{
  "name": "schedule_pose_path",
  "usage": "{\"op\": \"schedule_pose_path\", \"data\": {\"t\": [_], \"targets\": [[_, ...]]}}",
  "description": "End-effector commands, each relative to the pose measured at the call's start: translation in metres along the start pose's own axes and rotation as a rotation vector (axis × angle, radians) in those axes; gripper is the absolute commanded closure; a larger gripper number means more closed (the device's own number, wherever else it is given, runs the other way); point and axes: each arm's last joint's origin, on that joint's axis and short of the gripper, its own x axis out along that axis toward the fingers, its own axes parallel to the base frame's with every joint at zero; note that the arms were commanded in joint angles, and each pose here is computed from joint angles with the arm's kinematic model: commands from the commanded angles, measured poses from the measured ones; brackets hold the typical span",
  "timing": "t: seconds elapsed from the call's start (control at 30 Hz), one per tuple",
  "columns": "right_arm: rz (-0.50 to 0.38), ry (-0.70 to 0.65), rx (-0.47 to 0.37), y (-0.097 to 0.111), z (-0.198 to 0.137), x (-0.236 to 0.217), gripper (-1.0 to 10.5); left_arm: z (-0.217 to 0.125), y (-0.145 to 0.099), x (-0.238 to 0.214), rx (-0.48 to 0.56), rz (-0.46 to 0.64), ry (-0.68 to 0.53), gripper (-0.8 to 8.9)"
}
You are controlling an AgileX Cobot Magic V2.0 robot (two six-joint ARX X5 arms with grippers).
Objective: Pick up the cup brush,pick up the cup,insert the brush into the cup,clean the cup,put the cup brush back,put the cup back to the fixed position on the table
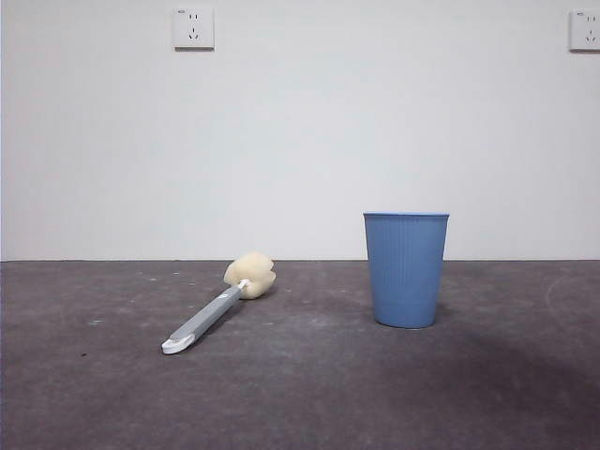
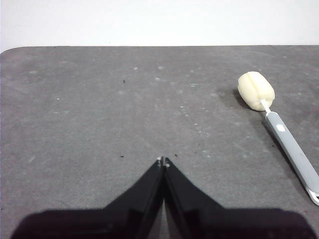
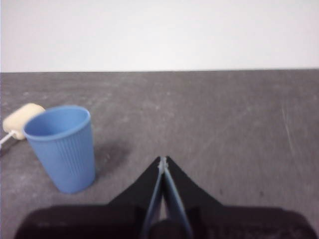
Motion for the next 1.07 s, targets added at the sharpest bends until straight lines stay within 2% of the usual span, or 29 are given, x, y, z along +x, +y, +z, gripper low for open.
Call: {"op": "schedule_pose_path", "data": {"t": [0.03,0.33,1.07], "targets": [[-0.006,-0.012,0.038,0.0,-0.011,-0.001,9.5,-0.004,0.0,0.001,-0.011,0.0,0.011,8.16],[-0.009,0.069,0.06,0.0,-0.034,-0.003,9.5,-0.004,0.0,0.001,-0.011,0.0,0.011,8.16],[-0.007,0.062,0.066,0.0,-0.033,-0.004,9.5,-0.004,0.0,0.001,-0.011,0.0,0.011,8.16]]}}
